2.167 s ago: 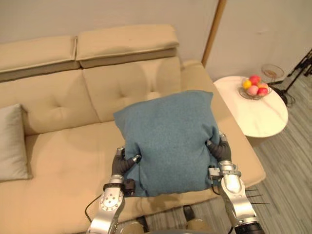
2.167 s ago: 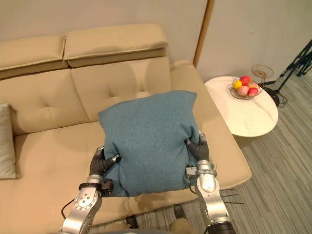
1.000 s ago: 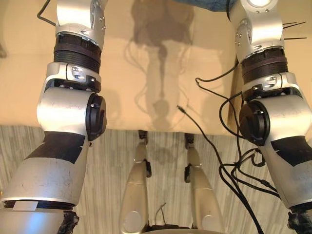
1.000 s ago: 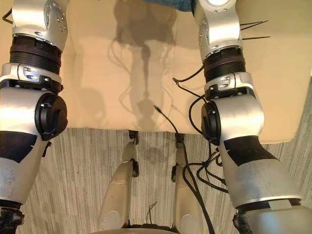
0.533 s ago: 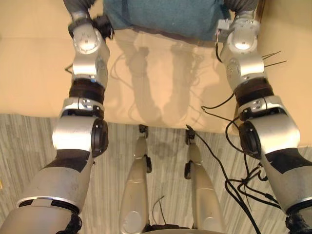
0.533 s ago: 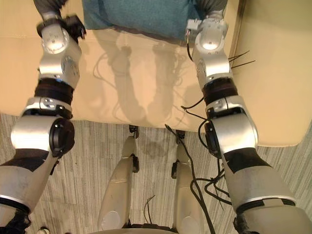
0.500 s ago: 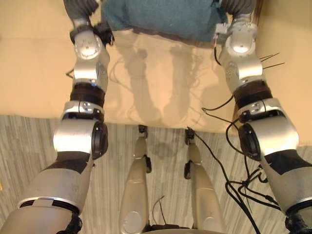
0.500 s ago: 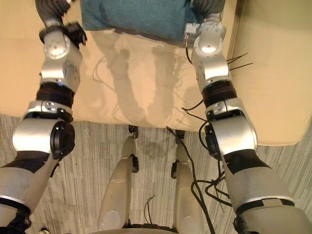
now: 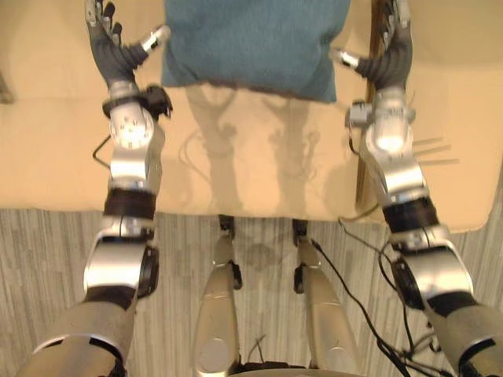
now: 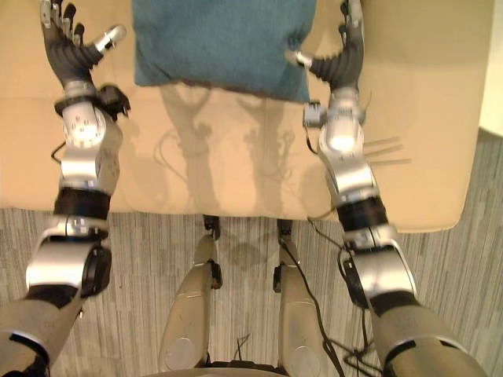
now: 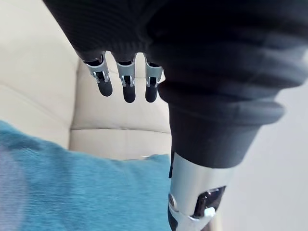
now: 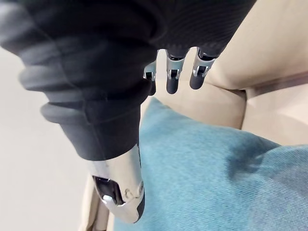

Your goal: Pick up cushions and gather them together orderly.

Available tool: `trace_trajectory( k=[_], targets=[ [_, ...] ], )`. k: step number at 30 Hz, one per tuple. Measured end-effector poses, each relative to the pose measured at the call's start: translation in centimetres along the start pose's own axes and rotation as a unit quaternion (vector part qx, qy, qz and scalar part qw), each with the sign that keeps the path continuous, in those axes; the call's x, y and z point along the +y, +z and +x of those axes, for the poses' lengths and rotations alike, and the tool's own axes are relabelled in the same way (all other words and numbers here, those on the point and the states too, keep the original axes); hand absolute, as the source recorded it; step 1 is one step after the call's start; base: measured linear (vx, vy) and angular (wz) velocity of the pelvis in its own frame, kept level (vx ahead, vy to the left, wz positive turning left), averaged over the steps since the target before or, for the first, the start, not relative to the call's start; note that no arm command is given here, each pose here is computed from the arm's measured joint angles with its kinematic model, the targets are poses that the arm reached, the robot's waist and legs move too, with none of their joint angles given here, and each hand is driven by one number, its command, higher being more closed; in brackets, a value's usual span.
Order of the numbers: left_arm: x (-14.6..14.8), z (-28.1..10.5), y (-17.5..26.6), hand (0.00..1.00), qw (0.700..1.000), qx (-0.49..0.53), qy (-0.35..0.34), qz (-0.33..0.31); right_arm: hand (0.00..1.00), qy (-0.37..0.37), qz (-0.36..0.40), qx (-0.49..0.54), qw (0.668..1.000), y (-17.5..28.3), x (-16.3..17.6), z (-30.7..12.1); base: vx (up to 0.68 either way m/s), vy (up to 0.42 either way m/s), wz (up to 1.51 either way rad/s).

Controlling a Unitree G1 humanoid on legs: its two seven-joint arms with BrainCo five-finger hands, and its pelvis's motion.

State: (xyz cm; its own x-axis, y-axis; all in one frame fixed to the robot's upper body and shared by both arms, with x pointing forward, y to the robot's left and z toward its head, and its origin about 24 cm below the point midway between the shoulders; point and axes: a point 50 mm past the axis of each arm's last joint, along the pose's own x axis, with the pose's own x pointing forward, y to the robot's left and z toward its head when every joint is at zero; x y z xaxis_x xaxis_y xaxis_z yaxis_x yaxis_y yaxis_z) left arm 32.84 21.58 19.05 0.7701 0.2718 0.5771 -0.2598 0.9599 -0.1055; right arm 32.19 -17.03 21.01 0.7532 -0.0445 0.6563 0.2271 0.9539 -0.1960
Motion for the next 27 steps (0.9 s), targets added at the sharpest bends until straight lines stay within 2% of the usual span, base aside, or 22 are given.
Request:
trace_trajectory(
  k=[1,3,5,7,8,10,11,13,14,16,19,23,27],
  targets=[
    [0.4,-1.5,-1.2,0.00,1.000,0.026,-0.003,0.004,0.00,0.010,-0.009,0.015,1.000,-0.7,0.0,-1.2,0.05,-0.016,0.07],
    [1.8,-8.3,-5.9,0.00,0.988,0.151,-0.021,0.018,0.00,0.057,-0.038,0.105,0.992,-4.1,-0.3,-6.8,0.10,-0.028,0.03],
    [2.4,-12.5,-7.9,0.00,0.973,0.225,-0.034,0.022,0.00,0.074,-0.036,0.168,0.982,-5.8,-0.4,-10.3,0.11,-0.023,-0.09],
    [4.3,-18.9,-11.1,0.00,0.933,0.354,-0.045,0.056,0.00,0.092,-0.041,0.289,0.952,-8.8,-0.7,-16.7,0.10,-0.026,-0.14],
    [4.8,-20.3,-11.7,0.00,0.920,0.383,-0.045,0.066,0.00,0.093,-0.041,0.321,0.941,-9.5,-0.9,-18.2,0.11,-0.016,-0.09],
    [6.8,-25.2,-13.5,0.00,0.869,0.482,-0.040,0.105,0.00,0.086,-0.046,0.434,0.896,-11.9,-2.0,-23.7,0.10,0.000,-0.05],
    [7.4,-26.1,-13.8,0.00,0.857,0.501,-0.038,0.116,0.00,0.085,-0.046,0.462,0.882,-12.3,-2.3,-25.2,0.06,0.007,-0.05],
    [9.6,-29.8,-14.3,0.00,0.806,0.571,-0.030,0.150,0.00,0.090,-0.037,0.555,0.826,-13.4,-3.0,-30.3,0.06,0.001,-0.09],
    [9.9,-30.6,-14.3,0.00,0.795,0.585,-0.030,0.157,0.00,0.091,-0.036,0.576,0.812,-13.6,-3.3,-31.5,0.07,-0.003,-0.12],
    [10.9,-33.4,-14.2,0.00,0.756,0.631,-0.032,0.172,0.00,0.082,-0.034,0.647,0.757,-13.7,-4.5,-35.7,0.05,0.006,-0.10],
    [11.2,-35.9,-13.7,0.00,0.727,0.661,-0.042,0.181,0.00,0.056,-0.042,0.702,0.709,-13.1,-6.1,-39.4,0.05,0.015,-0.06],
    [11.4,-36.9,-13.4,0.00,0.713,0.675,-0.054,0.184,0.00,0.055,-0.044,0.715,0.696,-12.9,-6.3,-40.2,0.03,0.003,-0.16],
    [11.1,-36.3,-13.7,0.00,0.719,0.669,-0.057,0.181,0.00,0.056,-0.039,0.707,0.704,-13.3,-5.8,-39.3,0.00,-0.005,-0.40]
  ],
)
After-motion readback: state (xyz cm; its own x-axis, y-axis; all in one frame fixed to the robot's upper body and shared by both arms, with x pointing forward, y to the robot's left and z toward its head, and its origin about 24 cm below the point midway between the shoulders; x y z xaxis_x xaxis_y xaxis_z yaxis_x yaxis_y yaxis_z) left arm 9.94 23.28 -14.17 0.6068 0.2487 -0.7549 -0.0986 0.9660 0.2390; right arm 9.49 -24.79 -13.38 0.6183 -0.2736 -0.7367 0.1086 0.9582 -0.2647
